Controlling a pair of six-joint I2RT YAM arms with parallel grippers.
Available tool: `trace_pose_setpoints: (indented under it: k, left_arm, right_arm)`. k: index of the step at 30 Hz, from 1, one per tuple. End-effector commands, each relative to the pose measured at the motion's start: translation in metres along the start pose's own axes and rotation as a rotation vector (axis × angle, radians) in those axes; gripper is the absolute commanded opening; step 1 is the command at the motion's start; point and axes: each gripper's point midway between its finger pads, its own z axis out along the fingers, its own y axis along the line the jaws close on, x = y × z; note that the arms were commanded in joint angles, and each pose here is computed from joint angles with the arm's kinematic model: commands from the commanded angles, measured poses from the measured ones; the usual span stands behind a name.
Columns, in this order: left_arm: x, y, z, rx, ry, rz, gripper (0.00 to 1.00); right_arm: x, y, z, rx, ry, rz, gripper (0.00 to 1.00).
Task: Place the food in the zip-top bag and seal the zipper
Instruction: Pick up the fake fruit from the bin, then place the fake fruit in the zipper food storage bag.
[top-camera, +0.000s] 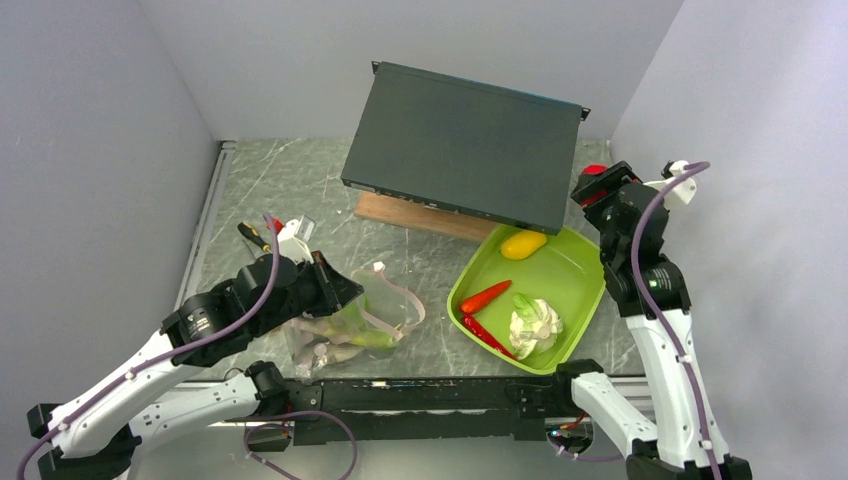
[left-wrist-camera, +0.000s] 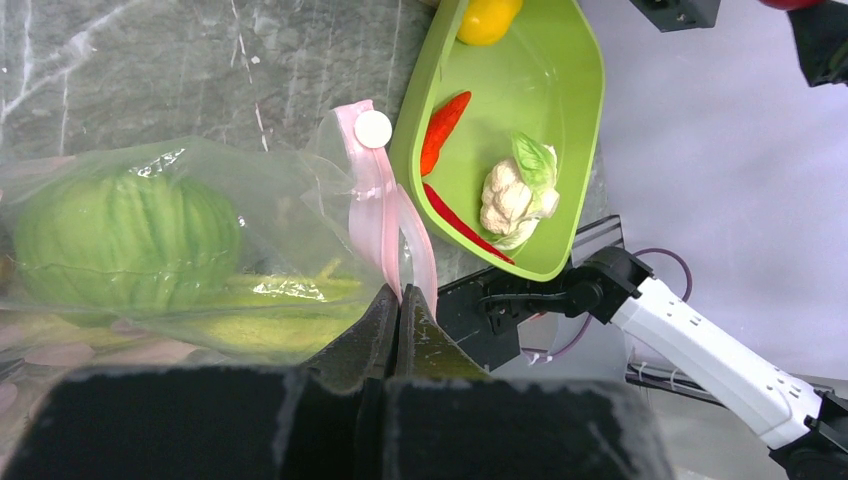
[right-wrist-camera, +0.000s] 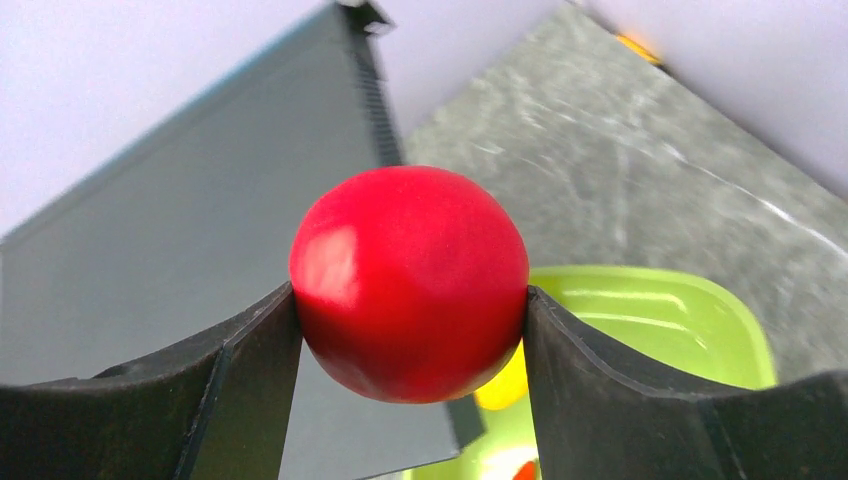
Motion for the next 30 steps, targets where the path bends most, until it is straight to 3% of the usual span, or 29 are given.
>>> trace_pose_setpoints:
  k: [1, 2, 5, 10, 19, 29, 30]
  left_arm:
    - [-0.020, -0.014, -0.008, 0.035, -0.069, -0.003, 0.00]
    - [-0.021, -0.015, -0.008, 0.037, -0.069, -0.002, 0.00]
    - [-0.020, -0.015, -0.007, 0.034, -0.061, -0.002, 0.00]
    - [-0.022, -0.010, -0.013, 0.025, -0.078, -0.017, 0.00]
    - [-0.027, -0.009, -0.017, 0.019, -0.099, -0.020, 0.00]
    - [-0.028, -0.017, -0.021, 0.044, -0.087, -0.013, 0.00]
    - [-0.028, -0.017, -0.021, 0.047, -0.087, -0.015, 0.00]
  right_arm:
    - [-0.027, 0.089, -0.043, -0.498, -0.025, -0.018, 0.00]
    - [-0.018, 0.129, -0.072, -0.775, 0.026, -0.051, 0.00]
    - [0.021, 0.180, -0.133, -1.286, 0.194, -0.073, 0.00]
    - [0.099, 0.207, -0.194, -1.577, 0.418, -0.270, 0.00]
    - [0.237, 0.186, -0.250, -1.654, 0.798, -0.633, 0.00]
    - [0.321, 0.195, -0.243, -1.495, 0.817, -0.760, 0.00]
    - [0.326, 0.197, -0.244, -1.492, 0.820, -0.759, 0.05]
